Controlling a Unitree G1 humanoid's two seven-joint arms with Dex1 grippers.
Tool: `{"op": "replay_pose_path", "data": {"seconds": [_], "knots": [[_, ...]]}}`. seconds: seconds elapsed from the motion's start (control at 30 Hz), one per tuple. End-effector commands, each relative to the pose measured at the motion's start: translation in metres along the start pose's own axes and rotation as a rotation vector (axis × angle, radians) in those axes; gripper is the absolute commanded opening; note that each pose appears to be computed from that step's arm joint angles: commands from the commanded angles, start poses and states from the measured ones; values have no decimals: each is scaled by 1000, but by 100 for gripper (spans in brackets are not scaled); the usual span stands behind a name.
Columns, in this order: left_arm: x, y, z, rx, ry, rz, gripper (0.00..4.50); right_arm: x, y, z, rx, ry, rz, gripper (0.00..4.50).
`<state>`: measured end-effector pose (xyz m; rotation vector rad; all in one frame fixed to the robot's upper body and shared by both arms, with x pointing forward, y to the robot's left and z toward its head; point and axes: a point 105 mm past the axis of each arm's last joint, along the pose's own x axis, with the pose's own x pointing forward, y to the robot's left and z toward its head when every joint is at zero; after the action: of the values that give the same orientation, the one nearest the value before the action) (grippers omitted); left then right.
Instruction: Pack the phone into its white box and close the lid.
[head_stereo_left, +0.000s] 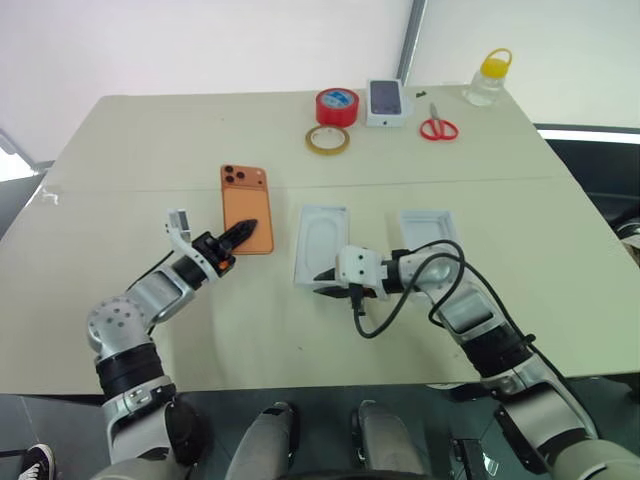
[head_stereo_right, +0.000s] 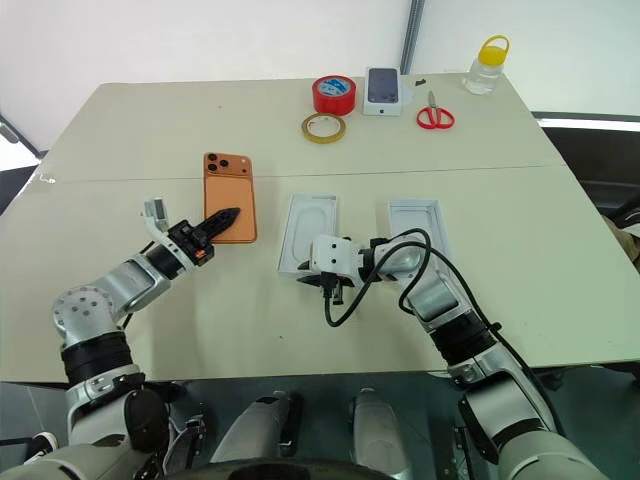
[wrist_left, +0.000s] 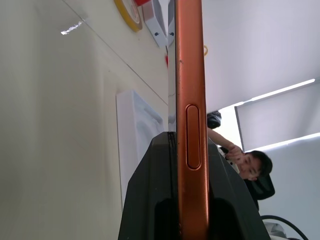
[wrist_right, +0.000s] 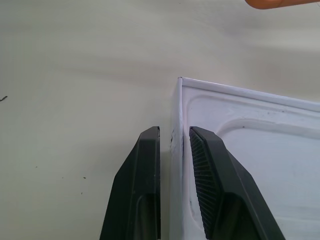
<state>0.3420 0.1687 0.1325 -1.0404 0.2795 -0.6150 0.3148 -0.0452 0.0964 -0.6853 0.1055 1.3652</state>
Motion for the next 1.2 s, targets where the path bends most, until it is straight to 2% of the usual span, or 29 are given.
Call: {"op": "replay_pose_path", "data": {"seconds": [0.03, 0.1, 0.2, 0.23, 0.57, 0.8, 0.83, 0.9, 1.07, 1.17, 1.2], "knots": [[1, -19, 8, 44, -25, -73, 0, -2, -3, 6, -35, -16, -21, 100], [1, -19, 7, 54, -18, -69, 0, -2, -4, 4, -39, -6, -28, 100], [1, -20, 8, 51, -25, -71, 0, -1, -4, 3, -34, -5, -27, 20], [1, -20, 9, 49, -26, -72, 0, -1, -3, 3, -38, -4, -21, 10], [11, -26, 2, 43, -6, -75, 0, 11, 17, 23, -35, -55, 25, 10], [17, -28, -7, 52, 11, -69, 0, 28, 14, 21, -3, -22, -51, 10], [17, -28, -8, 50, 13, -71, 0, 29, 15, 22, 10, -24, -44, 69], [18, -29, -10, 47, 17, -75, 0, 28, 11, 23, 3, -21, -67, 145], [17, -30, -15, 50, 36, -68, 0, 16, 10, 32, 48, -64, -46, 409], [15, -30, -22, 29, 52, -74, 0, -6, 9, 44, 134, -158, -19, 409], [13, -30, -31, 26, 81, -71, 0, -17, 9, 39, 159, -162, -16, 409]]}}
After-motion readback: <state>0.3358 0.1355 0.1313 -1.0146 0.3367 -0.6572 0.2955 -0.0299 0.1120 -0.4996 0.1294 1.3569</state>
